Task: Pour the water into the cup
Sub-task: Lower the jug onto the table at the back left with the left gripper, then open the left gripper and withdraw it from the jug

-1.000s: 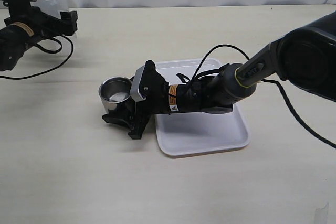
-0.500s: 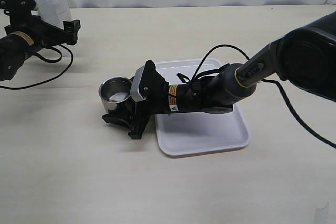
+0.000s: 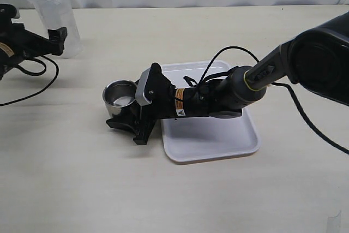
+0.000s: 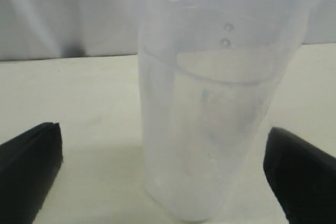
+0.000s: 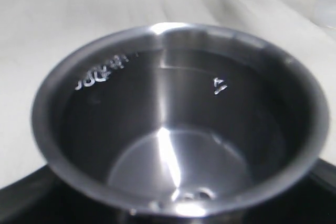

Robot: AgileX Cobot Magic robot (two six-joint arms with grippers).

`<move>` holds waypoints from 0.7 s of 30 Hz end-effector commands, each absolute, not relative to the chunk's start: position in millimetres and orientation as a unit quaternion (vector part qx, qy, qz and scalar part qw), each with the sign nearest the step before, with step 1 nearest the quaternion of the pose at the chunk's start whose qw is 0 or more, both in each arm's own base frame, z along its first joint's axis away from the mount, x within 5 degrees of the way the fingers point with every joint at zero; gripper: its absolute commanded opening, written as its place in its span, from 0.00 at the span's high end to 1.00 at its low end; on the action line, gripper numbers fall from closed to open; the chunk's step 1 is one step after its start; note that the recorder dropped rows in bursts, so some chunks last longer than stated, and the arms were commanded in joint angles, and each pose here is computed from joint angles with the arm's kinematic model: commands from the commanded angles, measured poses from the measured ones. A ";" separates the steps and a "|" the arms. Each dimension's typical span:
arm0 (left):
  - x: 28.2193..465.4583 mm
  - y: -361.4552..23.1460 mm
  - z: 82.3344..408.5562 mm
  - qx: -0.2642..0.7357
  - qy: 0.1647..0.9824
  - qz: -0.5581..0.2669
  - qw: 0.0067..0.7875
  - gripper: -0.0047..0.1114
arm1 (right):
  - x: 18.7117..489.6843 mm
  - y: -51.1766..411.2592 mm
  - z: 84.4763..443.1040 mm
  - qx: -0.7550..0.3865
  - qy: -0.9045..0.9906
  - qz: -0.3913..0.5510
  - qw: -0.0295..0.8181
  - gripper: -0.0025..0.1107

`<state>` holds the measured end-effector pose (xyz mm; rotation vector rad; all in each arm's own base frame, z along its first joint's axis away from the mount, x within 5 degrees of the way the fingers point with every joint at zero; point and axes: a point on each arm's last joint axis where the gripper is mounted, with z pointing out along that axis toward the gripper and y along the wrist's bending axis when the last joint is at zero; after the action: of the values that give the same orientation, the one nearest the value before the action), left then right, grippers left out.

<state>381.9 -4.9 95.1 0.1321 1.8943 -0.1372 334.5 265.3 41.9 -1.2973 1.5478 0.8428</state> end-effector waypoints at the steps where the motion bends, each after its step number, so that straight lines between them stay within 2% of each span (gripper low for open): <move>1: 367.1 -5.2 107.2 0.055 0.798 -0.061 0.597 0.12 | 334.7 265.1 41.8 -0.534 0.629 0.335 0.455 0.94; 21: 257.4 -7.5 206.5 0.061 0.753 -0.044 0.654 0.12 | 334.7 265.1 41.8 -0.534 0.629 0.335 0.455 0.94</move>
<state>268.7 -8.3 196.7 0.1477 1.7097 -0.1124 334.5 265.3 41.9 -1.2973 1.5478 0.8428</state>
